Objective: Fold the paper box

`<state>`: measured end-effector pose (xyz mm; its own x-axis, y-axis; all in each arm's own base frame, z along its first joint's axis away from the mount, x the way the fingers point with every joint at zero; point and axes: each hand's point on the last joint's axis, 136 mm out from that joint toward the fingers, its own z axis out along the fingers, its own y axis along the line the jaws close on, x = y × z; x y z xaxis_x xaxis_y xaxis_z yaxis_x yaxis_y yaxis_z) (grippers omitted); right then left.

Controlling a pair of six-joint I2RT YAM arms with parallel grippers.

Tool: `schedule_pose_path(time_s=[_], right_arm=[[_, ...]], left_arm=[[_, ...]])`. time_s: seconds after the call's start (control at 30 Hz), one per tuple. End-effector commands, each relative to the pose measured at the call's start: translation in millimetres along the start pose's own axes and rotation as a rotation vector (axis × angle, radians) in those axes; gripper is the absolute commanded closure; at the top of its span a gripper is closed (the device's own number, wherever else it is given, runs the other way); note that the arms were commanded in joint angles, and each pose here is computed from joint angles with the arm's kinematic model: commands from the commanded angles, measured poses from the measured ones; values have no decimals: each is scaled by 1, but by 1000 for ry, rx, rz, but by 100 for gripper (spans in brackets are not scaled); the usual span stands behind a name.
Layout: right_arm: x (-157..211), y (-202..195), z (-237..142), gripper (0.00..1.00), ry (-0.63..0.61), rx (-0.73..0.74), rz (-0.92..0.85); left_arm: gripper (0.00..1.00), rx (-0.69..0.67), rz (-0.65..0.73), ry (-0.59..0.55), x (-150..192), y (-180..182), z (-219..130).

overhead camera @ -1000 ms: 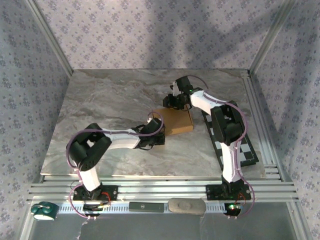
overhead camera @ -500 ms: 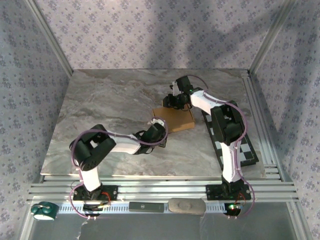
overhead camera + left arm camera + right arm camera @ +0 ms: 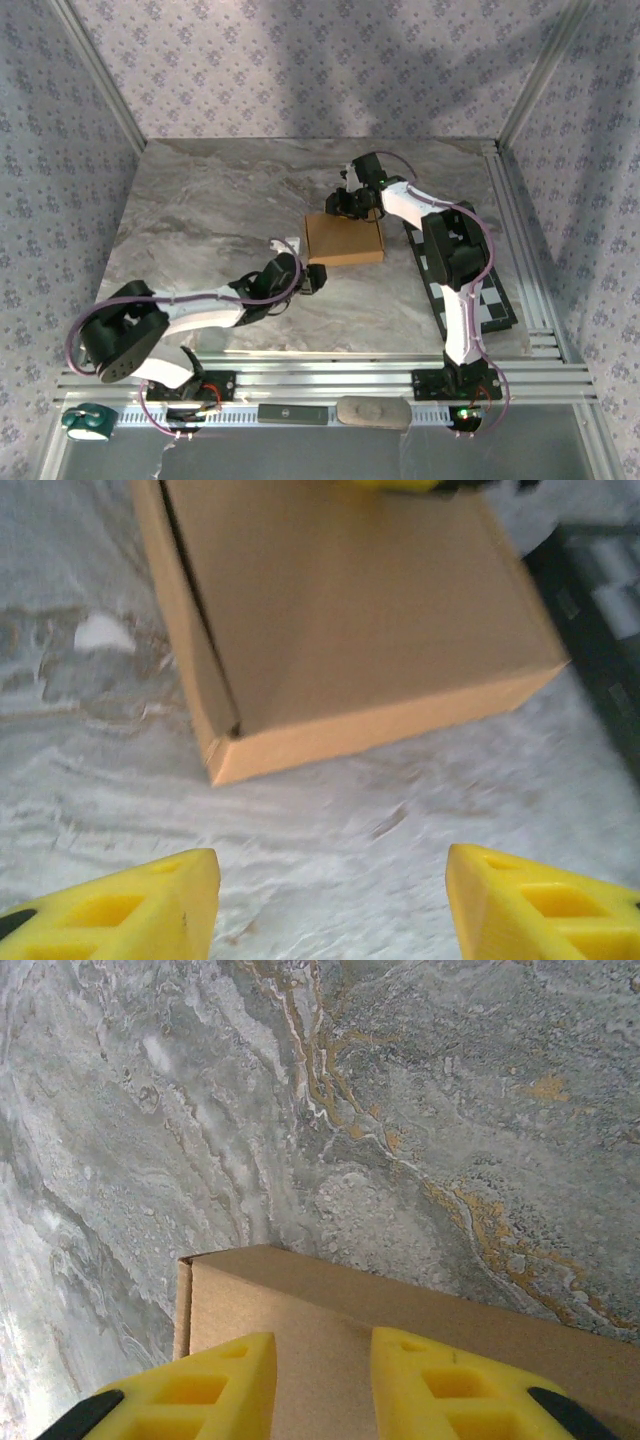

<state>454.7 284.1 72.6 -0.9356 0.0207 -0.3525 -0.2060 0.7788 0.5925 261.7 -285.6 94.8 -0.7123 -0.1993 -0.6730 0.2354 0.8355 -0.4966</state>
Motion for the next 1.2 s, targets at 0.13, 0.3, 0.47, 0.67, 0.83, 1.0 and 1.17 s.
schedule_pose_path(time_s=[0.13,0.3,0.47,0.67,0.83,1.0,1.17], right_arm=[[26,-18,9,67,78,40,67],[26,-19,9,67,79,36,67],[24,-18,8,66,75,35,67],[26,-15,8,66,79,25,63],[27,-12,9,66,84,19,57],[26,-8,7,66,78,14,47],[6,3,-18,60,-32,24,0]], left_arm=[[36,152,-441,44,-16,-3,18],[35,237,-743,6,-27,-11,26],[36,247,-952,32,-17,-6,42],[38,213,-963,-20,-18,13,59],[45,195,-890,-99,-30,28,68],[46,191,-842,-113,-30,32,63],[42,155,-765,-73,-30,26,43]])
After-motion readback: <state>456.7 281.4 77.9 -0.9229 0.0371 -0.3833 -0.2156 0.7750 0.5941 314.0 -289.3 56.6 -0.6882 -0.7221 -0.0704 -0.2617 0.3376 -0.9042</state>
